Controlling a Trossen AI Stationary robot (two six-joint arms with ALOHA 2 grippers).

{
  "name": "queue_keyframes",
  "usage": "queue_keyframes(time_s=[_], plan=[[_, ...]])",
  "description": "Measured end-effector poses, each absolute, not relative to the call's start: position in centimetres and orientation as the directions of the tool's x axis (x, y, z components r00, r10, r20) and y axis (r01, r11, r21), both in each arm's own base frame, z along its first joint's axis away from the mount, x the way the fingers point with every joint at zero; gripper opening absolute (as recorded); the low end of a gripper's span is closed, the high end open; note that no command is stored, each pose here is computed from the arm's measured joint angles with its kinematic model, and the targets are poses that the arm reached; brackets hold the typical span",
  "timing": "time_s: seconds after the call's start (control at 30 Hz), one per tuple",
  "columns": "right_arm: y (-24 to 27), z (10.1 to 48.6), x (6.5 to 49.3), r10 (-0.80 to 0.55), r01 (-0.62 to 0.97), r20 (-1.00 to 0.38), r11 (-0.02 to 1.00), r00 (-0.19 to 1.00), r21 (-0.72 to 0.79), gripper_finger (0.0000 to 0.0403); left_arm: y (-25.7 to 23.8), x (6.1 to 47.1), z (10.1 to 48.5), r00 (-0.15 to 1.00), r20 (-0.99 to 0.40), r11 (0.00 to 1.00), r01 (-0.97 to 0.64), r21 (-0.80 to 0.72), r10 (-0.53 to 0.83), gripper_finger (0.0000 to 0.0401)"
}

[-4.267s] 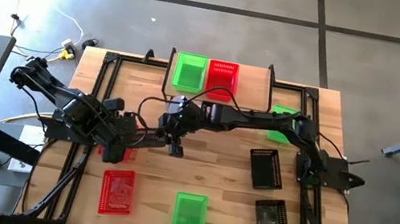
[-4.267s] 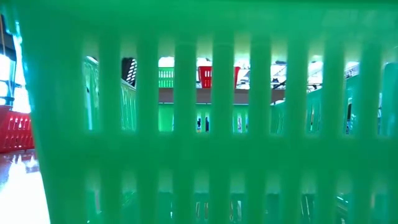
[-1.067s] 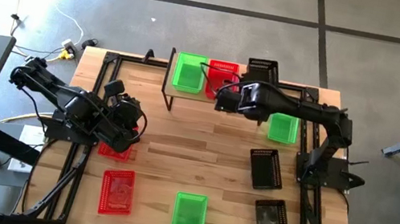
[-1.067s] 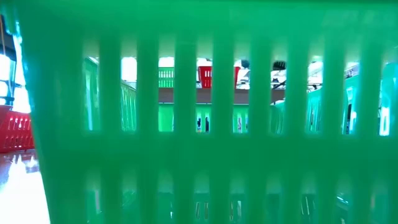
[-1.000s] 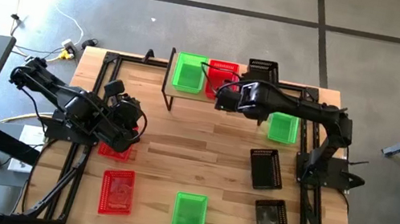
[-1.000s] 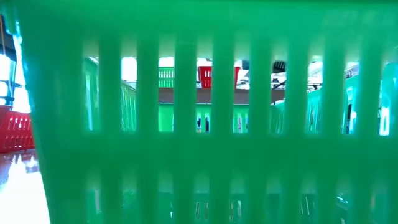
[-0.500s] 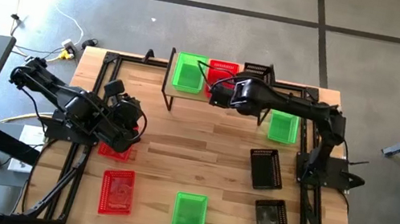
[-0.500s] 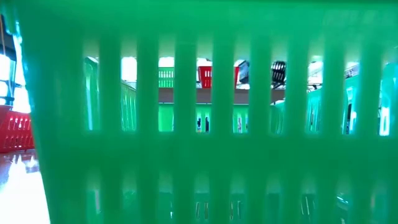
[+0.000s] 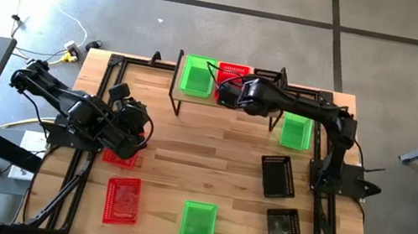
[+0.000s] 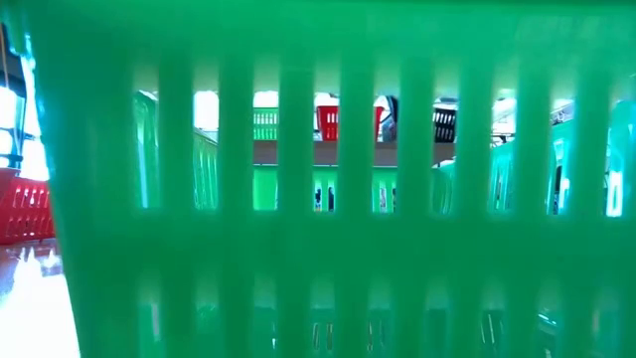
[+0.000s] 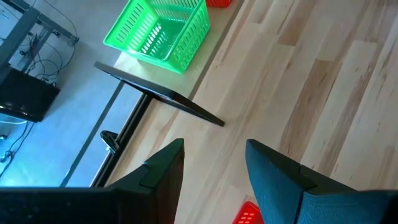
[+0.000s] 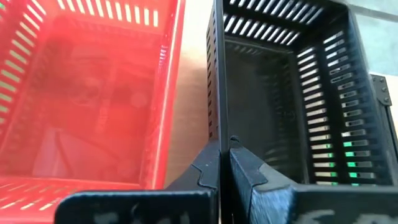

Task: Stack baskets on shelf by color
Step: Put the top left black bin on the shelf

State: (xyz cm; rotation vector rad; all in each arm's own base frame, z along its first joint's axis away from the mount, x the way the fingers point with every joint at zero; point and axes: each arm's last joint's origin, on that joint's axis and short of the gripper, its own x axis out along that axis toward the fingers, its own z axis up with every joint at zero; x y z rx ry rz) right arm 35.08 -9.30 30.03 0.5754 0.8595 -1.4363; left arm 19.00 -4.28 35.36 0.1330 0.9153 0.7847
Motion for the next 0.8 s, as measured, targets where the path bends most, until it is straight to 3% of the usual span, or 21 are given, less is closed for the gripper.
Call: queue_keyframes(time_s=[0.37, 0.8], plan=[[-9.92, 29.96, 34.95, -0.592, 0.986, -0.802, 0.073, -0.079, -0.151, 0.0009, -4.28, 19.0, 35.36, 0.358, -0.661, 0.72, -0.552, 0.42, 0.66, 0.0163], [-9.97, 30.66, 35.04, -0.604, 0.982, -0.794, 0.105, -0.062, -0.156, 0.0101, -4.28, 18.99, 35.36, 0.358, -0.661, 0.72, -0.552, 0.42, 0.66, 0.0163]])
